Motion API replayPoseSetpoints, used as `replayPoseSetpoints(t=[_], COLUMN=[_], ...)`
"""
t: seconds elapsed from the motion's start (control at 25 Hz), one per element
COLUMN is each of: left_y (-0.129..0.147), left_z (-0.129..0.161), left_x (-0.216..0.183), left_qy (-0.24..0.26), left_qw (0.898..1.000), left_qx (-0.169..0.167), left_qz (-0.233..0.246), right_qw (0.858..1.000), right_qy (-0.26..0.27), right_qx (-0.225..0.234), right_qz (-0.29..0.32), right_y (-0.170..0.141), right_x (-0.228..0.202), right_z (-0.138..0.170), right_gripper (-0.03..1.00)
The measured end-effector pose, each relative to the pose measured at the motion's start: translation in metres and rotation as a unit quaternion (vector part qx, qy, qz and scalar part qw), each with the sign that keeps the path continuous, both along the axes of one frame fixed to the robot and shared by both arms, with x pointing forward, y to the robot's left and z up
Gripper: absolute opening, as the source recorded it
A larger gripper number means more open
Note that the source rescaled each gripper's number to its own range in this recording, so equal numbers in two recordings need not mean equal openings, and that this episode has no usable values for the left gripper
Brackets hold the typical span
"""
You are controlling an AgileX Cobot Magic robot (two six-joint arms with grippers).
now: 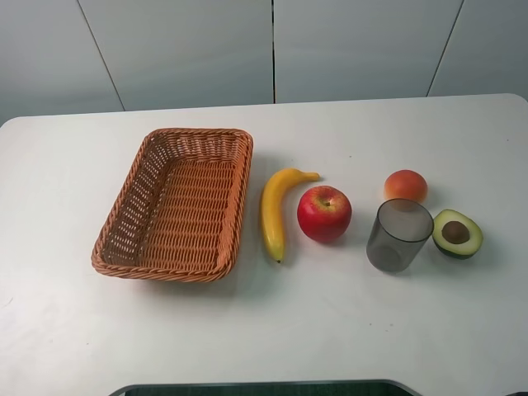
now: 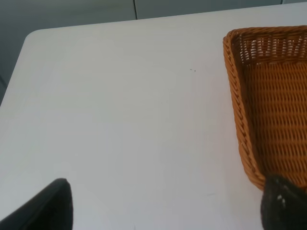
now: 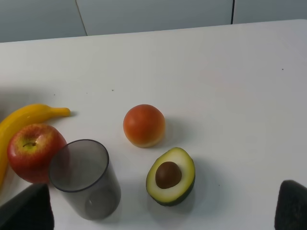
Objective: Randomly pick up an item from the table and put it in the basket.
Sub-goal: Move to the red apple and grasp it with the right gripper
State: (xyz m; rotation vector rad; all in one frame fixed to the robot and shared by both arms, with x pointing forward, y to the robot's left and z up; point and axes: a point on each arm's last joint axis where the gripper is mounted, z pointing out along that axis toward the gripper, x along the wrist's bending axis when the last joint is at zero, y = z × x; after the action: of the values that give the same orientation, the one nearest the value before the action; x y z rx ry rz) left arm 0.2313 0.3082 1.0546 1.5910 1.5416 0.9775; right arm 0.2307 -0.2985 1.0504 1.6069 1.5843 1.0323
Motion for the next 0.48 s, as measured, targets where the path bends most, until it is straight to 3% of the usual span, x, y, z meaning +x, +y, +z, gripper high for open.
replayPoseSetpoints(t=[0.16,0.28,0.48], left_y=[0.000,0.000,0.000], left_z=[0.000,0.000,0.000], left_x=[0.000,0.000,0.000], left_qy=[0.000,0.000,0.000], left_qw=[1.000,1.000,1.000], left_qx=[0.000,0.000,0.000], left_qz=[0.000,0.000,0.000], right_qw=[1.000,1.000,0.990], right_qy=[0.002,0.021,0.080], right_qx=[0.007,-0.014,-0.099], right_qz=[-0.003,-0.011,0.057], right_y=[0.000,-0.002,0.004], right_x=[0.002,0.014,0.058], right_z=[0.001,0.012,0.031], right_gripper=[1.00,1.00,1.00])
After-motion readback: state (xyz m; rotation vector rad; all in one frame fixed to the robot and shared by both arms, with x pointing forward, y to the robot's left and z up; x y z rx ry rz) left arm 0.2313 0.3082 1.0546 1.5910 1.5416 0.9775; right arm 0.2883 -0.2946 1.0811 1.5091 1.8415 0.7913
